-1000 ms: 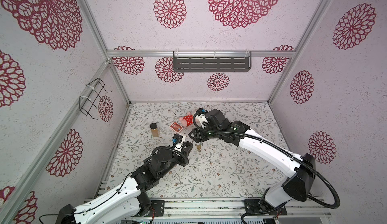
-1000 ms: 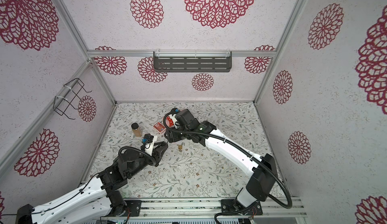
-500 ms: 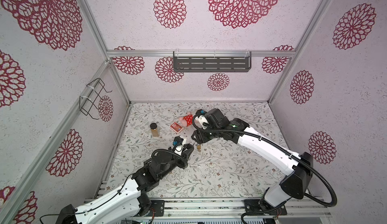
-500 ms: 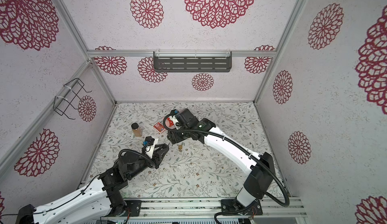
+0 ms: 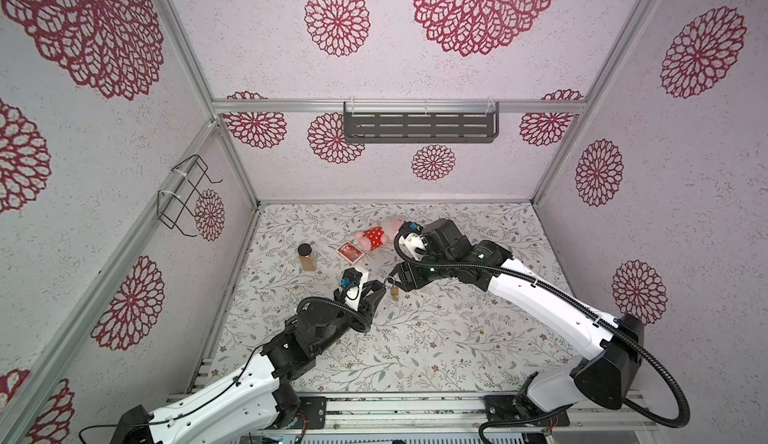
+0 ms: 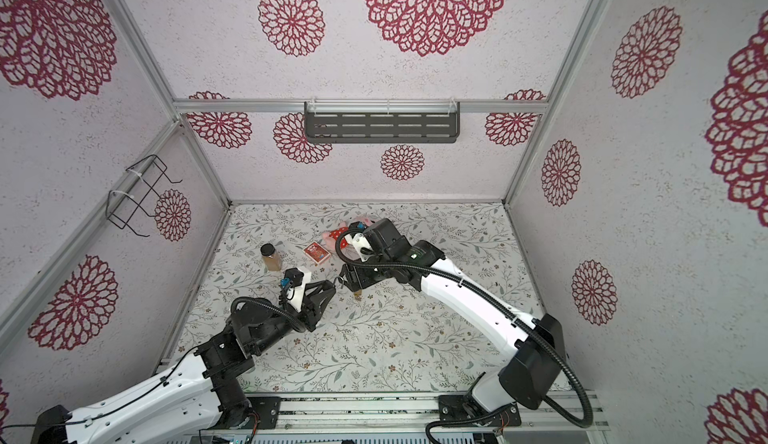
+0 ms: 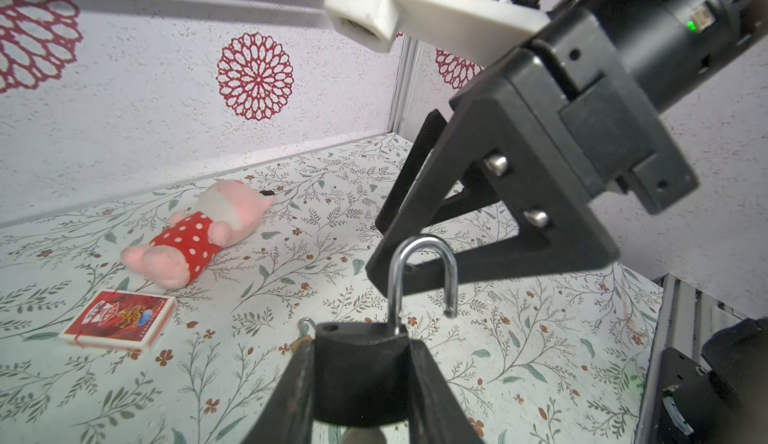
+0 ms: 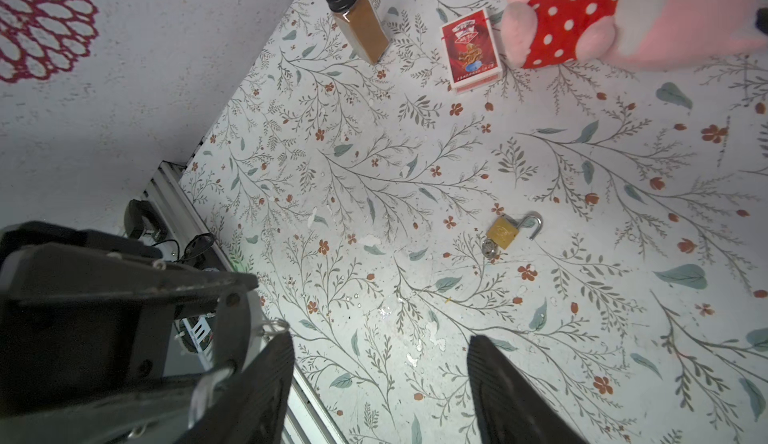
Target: Unlock with the key
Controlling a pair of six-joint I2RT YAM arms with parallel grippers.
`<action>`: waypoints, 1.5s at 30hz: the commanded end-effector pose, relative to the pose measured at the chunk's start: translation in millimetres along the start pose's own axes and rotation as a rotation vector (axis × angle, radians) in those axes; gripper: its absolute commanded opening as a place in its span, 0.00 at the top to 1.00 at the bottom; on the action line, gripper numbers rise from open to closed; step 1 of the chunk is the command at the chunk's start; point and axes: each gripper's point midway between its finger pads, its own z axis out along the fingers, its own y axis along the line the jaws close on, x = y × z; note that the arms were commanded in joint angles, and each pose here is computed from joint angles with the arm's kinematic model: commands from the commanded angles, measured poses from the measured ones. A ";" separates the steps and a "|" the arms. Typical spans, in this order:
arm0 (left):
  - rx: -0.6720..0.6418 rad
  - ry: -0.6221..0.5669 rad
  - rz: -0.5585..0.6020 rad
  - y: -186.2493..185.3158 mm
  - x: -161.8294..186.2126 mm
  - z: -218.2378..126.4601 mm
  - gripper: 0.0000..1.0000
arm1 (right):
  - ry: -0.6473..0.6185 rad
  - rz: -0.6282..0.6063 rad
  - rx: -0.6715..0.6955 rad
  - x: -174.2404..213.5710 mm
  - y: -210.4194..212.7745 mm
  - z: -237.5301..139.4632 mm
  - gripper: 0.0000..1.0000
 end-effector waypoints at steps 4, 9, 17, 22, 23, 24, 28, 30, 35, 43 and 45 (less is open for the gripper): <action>-0.031 -0.041 -0.027 5.1 -10.6 1.9 1.00 | -0.103 0.021 -0.083 -12.8 9.0 -25.8 0.31; -0.119 0.035 -0.125 20.2 8.7 1.7 1.00 | -0.120 0.048 0.094 -1.5 -31.7 -29.9 0.30; -0.330 0.301 -0.284 45.3 77.6 -0.7 1.00 | -0.197 0.159 0.233 22.4 -92.1 -34.9 0.27; -0.396 0.387 -0.332 47.1 115.3 4.4 1.00 | -0.270 0.233 0.263 32.6 -117.8 -38.5 0.25; -0.413 0.406 -0.344 48.4 123.0 5.6 1.00 | -0.279 0.251 0.258 35.7 -121.3 -37.9 0.25; -0.429 0.426 -0.354 49.7 129.9 6.2 1.00 | -0.286 0.263 0.257 38.1 -124.8 -37.5 0.25; -0.474 0.498 -0.379 50.4 151.9 9.7 1.00 | -0.303 0.298 0.268 49.9 -139.1 -35.8 0.25; -0.498 0.528 -0.389 51.9 162.8 10.6 1.00 | -0.311 0.310 0.280 53.5 -145.5 -36.6 0.25; -0.527 0.608 -0.388 51.0 187.5 16.1 1.00 | -0.330 0.332 0.300 58.6 -156.6 -40.2 0.25; -0.524 0.736 -0.397 42.6 216.8 21.4 0.84 | -0.334 0.350 0.352 65.4 -174.6 -45.6 0.24; -0.527 0.760 -0.403 41.4 221.5 20.5 0.78 | -0.341 0.353 0.372 65.3 -179.9 -48.8 0.24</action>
